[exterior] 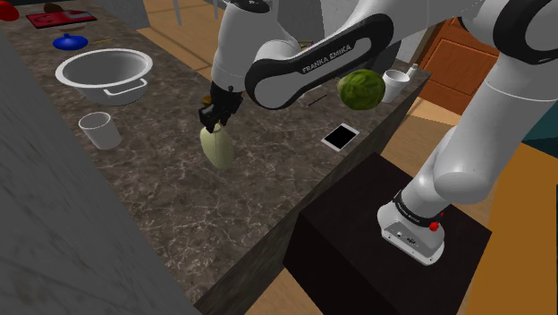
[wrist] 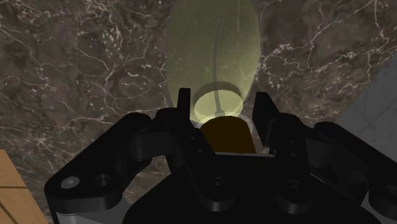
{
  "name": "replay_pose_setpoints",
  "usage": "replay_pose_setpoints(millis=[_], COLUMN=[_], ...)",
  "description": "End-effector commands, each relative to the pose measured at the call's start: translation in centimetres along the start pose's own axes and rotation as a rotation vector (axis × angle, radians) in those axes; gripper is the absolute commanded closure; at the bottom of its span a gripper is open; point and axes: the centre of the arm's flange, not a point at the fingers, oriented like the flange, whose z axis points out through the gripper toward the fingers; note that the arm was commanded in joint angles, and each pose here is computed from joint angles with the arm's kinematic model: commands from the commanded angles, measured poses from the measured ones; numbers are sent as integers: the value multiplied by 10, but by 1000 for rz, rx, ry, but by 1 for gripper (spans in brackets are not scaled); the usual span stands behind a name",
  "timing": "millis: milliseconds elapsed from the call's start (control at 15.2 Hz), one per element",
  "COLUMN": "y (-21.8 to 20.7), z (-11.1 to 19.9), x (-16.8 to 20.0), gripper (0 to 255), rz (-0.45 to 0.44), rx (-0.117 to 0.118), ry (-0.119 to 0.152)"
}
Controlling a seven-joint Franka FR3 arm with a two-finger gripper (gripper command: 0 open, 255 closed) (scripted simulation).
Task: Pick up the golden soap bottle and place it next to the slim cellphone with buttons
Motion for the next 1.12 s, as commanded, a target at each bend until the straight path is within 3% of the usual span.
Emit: replay_pose_setpoints(millis=[0,1056], y=[0,-7], z=[0,-70], x=[0,23], gripper=[255,255], rz=[0,0], rx=[0,0], ry=[0,0])
